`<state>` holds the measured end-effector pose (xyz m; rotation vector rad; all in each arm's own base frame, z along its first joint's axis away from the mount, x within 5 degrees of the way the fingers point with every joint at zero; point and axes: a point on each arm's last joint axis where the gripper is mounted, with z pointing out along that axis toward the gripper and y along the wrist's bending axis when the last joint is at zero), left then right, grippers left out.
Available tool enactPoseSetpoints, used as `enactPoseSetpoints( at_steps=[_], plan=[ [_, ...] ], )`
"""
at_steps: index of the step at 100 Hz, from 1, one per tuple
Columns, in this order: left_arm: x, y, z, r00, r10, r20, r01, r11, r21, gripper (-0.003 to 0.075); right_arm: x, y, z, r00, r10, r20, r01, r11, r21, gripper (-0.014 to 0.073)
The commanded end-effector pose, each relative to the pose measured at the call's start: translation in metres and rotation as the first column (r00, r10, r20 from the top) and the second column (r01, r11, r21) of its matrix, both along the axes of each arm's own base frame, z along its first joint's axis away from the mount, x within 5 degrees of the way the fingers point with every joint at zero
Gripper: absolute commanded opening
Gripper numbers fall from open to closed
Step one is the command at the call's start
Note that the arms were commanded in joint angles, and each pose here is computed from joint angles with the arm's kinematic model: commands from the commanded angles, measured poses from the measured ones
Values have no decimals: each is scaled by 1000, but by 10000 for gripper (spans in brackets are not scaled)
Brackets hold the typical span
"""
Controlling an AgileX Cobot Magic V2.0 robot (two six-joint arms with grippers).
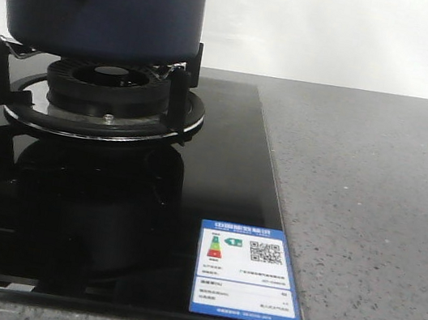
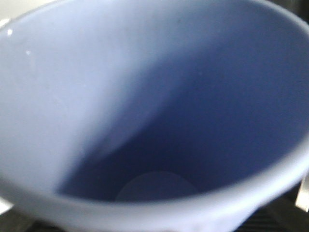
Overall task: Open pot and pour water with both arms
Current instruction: 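Tilt the cup over the open pot with right gripper to pour, then carry the cup back and lower it onto the counter, right gripper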
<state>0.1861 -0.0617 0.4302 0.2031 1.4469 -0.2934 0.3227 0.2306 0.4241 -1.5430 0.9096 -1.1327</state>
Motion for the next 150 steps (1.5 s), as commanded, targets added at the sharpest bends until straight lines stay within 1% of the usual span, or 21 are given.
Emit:
enactPoseSetpoints(
  at_steps=[1,19,33,42,51,58,66,73,74,82,92,98,105,112,119,121,122,127,134,146,150],
  plan=[
    [-8,6,25,987,35,154,-28,998,-52,339,-13,-8,33,995,16,98,-19,1000,24,345],
    [-8,6,25,987,35,154,-28,998,-52,339,-13,-8,33,995,16,97,-19,999,29,345],
    [-8,6,25,987,35,154,-28,998,-52,339,-13,-8,32,997,14,78,-20,997,76,345],
    [-8,6,25,987,35,154,-28,998,-52,339,-13,-9,32,999,6,52,-15,987,158,345],
    [-8,6,25,987,35,154,-28,998,-52,339,-12,-10,32,1000,-10,13,6,963,269,345],
    [-8,6,25,987,35,154,-28,998,-52,339,-12,-13,31,999,-45,-21,50,938,342,345],
    [-8,6,25,987,35,154,-28,998,-52,339,-10,-20,29,990,-121,-68,139,904,405,345],
    [-8,6,25,987,35,154,-28,998,-52,339,-11,-27,27,975,-184,-123,221,853,472,345],
    [-8,6,25,987,35,154,-28,998,-52,339,-11,-28,27,971,-194,-138,237,839,490,345],
    [-8,6,25,987,35,154,-28,998,-52,339,-14,-36,28,953,-232,-193,301,781,547,345],
    [-8,6,25,987,35,154,-28,998,-52,339,-21,-46,31,933,-246,-261,356,721,594,345],
    [-8,6,25,987,35,154,-28,998,-52,339,-26,-52,35,923,-227,-309,378,675,634,345],
    [-8,6,25,987,35,154,-28,998,-52,339,-33,-65,42,908,-192,-372,409,599,689,345],
    [-8,6,25,987,35,154,-28,998,-52,339,-40,-81,50,892,-153,-425,440,509,740,345],
    [-8,6,25,987,35,154,-28,998,-52,339,-45,-100,58,877,-114,-467,470,407,783,345],
    [-8,6,25,987,35,154,-28,998,-52,339,-47,-107,61,872,-99,-479,479,366,798,345],
    [-8,6,25,987,35,154,-28,998,-52,339,-47,-110,62,873,-104,-477,480,361,800,345],
    [-8,6,25,987,35,154,-28,998,-52,339,-51,-122,65,866,-71,-494,492,290,821,345],
    [-8,6,25,987,35,154,-28,998,-52,339,-56,-139,68,866,-40,-499,496,206,844,345],
    [-8,6,25,987,35,154,-28,998,-52,339,-68,-162,65,874,10,-485,483,83,872,345],
    [-8,6,25,987,35,154,-28,998,-52,339,-73,-167,62,887,24,-461,459,60,887,345]
  ],
)
